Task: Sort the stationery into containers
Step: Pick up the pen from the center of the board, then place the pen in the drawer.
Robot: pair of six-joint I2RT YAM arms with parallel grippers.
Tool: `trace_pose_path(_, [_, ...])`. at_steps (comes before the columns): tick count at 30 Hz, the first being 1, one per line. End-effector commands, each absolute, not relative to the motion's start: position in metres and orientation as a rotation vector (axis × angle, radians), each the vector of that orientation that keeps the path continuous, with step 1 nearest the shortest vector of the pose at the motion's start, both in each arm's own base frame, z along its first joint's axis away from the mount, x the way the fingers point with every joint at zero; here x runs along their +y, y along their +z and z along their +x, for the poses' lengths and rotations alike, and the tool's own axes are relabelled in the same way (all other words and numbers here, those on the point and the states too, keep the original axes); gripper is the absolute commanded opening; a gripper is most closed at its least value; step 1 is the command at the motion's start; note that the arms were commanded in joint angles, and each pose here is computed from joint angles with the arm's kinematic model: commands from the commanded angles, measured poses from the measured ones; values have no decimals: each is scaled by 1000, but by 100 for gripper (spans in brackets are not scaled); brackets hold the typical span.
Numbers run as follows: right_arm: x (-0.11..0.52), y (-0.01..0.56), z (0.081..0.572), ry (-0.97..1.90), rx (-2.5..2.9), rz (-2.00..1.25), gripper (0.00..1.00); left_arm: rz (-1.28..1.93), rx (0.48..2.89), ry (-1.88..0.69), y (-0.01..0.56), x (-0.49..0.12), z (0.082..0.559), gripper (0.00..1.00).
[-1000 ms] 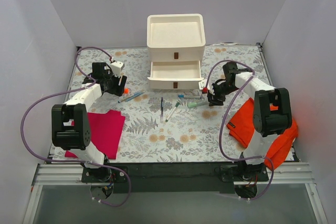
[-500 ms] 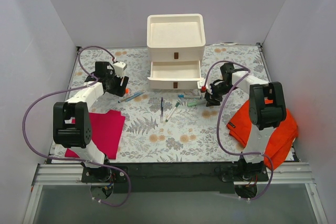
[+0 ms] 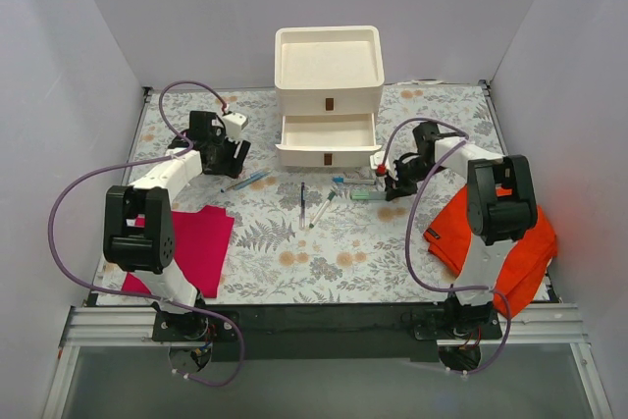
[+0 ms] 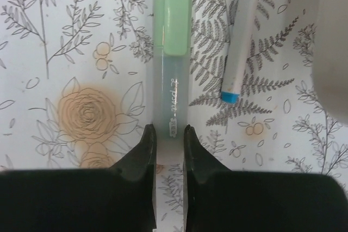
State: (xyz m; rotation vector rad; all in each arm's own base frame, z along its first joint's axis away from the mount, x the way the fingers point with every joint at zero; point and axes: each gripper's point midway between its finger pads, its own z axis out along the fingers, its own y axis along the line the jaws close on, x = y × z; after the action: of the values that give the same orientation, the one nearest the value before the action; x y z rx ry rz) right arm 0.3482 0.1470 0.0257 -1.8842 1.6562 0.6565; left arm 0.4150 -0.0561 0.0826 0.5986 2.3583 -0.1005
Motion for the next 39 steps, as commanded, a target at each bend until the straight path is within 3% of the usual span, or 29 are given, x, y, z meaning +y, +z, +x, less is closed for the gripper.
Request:
trace_pose_path(1, [140, 67, 334, 572, 1622, -1848, 9, 592, 2296, -95, 100, -60, 427, 65])
trace_pose_path(11, [154, 191, 307, 412, 1403, -1687, 9, 575, 2207, -137, 103, -69, 434, 65])
trace_pose_path(19, [190, 237, 371, 327, 1398, -1594, 11, 545, 2173, -167, 113, -74, 436, 65])
trace_pose_path(29, [224, 240, 434, 234, 1399, -1605, 13, 588, 2134, -141, 124, -71, 418, 66])
trace_pose_path(39, [245, 219, 451, 221, 1437, -1621, 38, 603, 2113, -143, 129, -71, 407, 66])
